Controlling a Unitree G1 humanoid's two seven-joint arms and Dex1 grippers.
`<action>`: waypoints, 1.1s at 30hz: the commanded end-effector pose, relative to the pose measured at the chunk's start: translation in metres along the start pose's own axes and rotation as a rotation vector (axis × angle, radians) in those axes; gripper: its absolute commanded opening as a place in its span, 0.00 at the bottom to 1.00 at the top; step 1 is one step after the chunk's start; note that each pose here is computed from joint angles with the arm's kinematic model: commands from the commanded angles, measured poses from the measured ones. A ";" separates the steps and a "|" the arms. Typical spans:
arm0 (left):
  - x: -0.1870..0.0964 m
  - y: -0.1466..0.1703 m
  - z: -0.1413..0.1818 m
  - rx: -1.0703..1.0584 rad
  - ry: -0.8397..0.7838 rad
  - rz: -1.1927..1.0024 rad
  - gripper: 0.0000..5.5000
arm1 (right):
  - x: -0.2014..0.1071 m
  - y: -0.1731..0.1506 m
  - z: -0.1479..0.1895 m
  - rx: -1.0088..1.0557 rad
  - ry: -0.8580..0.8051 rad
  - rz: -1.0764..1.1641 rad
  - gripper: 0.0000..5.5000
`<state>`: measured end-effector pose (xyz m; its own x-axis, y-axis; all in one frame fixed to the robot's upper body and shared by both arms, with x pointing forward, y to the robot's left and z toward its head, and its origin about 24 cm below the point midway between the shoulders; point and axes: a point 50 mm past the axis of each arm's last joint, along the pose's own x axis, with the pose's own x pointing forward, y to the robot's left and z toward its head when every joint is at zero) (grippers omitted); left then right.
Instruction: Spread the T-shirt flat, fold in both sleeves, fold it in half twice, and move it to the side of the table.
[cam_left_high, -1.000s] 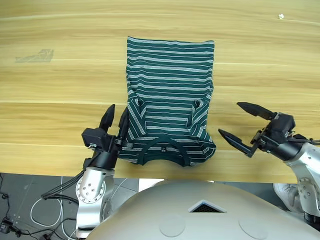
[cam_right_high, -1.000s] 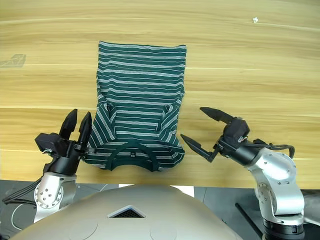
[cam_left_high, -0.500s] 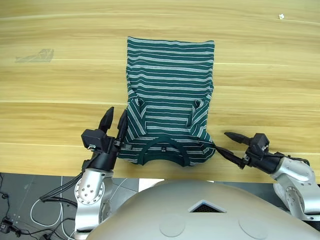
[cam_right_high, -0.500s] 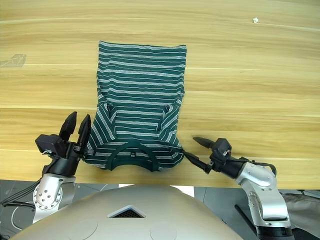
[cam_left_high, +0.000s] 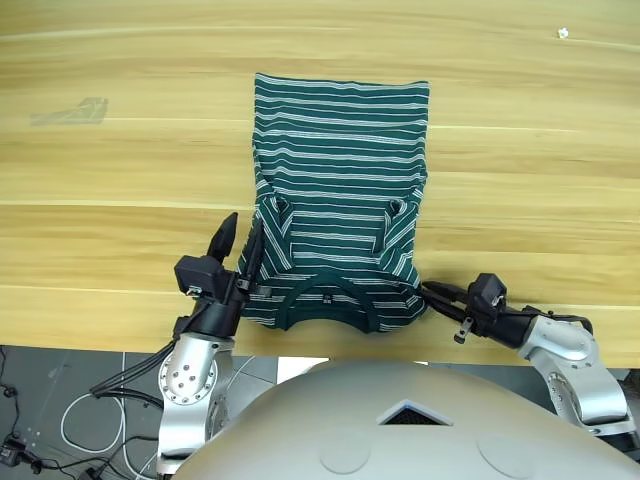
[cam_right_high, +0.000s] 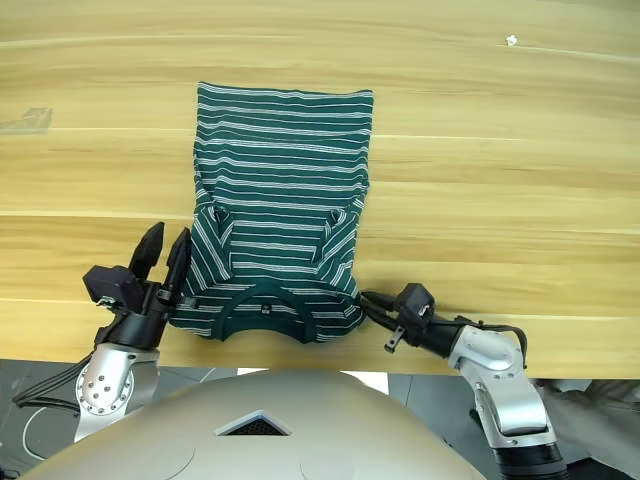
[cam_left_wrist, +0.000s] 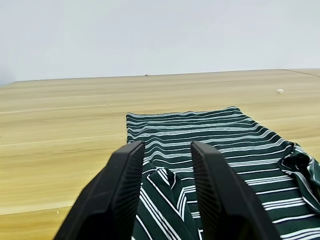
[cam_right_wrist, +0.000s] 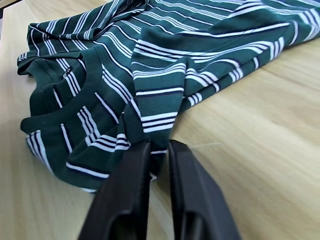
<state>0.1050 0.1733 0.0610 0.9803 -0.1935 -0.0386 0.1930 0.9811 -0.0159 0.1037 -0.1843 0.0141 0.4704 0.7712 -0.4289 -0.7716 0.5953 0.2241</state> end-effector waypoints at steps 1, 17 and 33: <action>-0.001 -0.001 -0.005 0.008 0.030 -0.008 0.31 | -0.001 -0.003 0.001 -0.017 0.001 -0.003 0.00; -0.002 -0.003 -0.008 0.011 0.044 -0.021 0.31 | -0.005 0.000 0.009 -0.004 -0.077 0.029 0.03; -0.002 -0.004 -0.007 0.006 0.043 -0.017 0.31 | -0.008 -0.002 0.013 0.003 -0.103 0.028 0.24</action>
<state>0.1009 0.1696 0.0532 0.9747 -0.2091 -0.0789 0.2078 0.9779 -0.0251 0.1049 -0.1870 0.0290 0.4990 0.8089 -0.3110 -0.7729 0.5777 0.2623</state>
